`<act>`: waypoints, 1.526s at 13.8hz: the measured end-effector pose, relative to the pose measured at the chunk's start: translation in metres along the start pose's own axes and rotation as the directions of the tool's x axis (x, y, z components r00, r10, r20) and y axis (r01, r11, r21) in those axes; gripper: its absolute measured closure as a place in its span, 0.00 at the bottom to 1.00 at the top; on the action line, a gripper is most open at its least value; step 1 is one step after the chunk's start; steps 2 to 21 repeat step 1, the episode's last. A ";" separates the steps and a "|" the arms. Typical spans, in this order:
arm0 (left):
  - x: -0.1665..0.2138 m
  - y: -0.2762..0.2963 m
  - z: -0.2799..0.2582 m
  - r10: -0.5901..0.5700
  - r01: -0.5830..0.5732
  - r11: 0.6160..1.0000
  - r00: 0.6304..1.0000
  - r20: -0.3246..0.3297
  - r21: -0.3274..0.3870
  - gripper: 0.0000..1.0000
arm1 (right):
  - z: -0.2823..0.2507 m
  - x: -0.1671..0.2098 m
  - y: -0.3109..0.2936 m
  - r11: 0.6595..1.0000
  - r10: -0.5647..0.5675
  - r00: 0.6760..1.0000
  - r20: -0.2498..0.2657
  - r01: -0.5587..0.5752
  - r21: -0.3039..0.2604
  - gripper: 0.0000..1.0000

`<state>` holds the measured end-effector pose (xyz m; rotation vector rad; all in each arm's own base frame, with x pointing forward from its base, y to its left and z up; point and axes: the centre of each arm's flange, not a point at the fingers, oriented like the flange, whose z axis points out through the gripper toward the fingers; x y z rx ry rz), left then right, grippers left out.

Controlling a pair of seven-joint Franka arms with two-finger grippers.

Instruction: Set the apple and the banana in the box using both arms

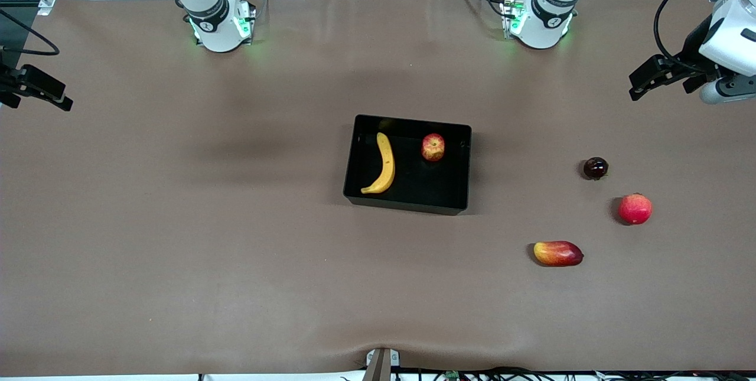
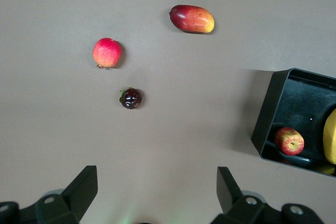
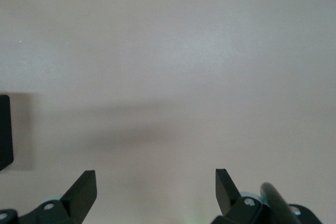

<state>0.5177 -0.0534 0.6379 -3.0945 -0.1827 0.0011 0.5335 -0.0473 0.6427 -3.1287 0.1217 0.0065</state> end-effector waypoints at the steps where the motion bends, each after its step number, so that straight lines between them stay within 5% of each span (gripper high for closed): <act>1: 0.000 0.000 0.000 0.000 0.000 1.000 1.000 0.002 0.000 0.00 | 0.000 0.000 0.000 1.000 0.000 1.000 0.000 0.000 0.000 0.00; 21: 0.000 0.000 0.000 0.000 0.000 1.000 1.000 0.002 0.000 0.00 | 0.000 0.000 0.000 1.000 0.000 1.000 0.000 0.000 0.000 0.00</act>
